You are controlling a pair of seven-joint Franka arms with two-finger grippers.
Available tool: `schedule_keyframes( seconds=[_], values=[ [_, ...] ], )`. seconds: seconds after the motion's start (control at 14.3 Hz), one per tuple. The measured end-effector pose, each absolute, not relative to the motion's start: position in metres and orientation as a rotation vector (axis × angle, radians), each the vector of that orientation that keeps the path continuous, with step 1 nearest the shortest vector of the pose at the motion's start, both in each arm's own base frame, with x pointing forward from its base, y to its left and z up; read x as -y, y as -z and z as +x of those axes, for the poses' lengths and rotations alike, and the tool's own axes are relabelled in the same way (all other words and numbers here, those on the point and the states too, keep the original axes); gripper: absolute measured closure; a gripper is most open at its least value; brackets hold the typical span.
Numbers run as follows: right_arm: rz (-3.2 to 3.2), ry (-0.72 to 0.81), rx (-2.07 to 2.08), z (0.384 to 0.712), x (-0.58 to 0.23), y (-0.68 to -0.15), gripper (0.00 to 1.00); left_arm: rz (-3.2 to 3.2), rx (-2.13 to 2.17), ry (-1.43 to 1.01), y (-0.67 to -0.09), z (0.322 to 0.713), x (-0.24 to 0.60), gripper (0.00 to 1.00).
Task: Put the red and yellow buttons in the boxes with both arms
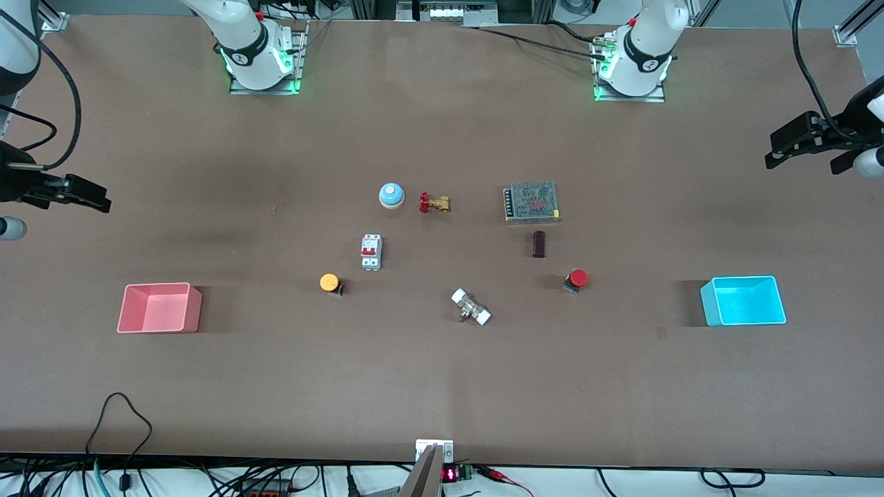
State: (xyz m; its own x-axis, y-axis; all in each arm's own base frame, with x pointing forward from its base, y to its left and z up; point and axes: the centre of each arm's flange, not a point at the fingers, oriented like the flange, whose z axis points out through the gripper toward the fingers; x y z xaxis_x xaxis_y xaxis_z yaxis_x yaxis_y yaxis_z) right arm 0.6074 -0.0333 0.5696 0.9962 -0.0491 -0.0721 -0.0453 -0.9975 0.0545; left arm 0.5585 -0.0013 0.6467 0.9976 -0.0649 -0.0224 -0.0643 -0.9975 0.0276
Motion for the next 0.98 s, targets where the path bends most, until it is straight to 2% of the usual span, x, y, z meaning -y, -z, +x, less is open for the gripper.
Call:
schedule_keyframes(
  seconds=[0.49,0.7,0.98],
  values=[
    [3.085,0.156,0.056,0.607,0.027,-0.563,0.00,3.113,0.103,0.026,-0.650,0.558,0.003,0.00],
    [3.077,0.206,-0.012,0.619,-0.001,-0.532,0.00,3.113,0.104,0.025,-0.650,0.558,0.004,0.00],
    [3.038,0.255,-0.207,0.637,-0.088,-0.473,0.00,3.113,0.106,0.025,-0.650,0.559,0.004,0.00]
  ],
)
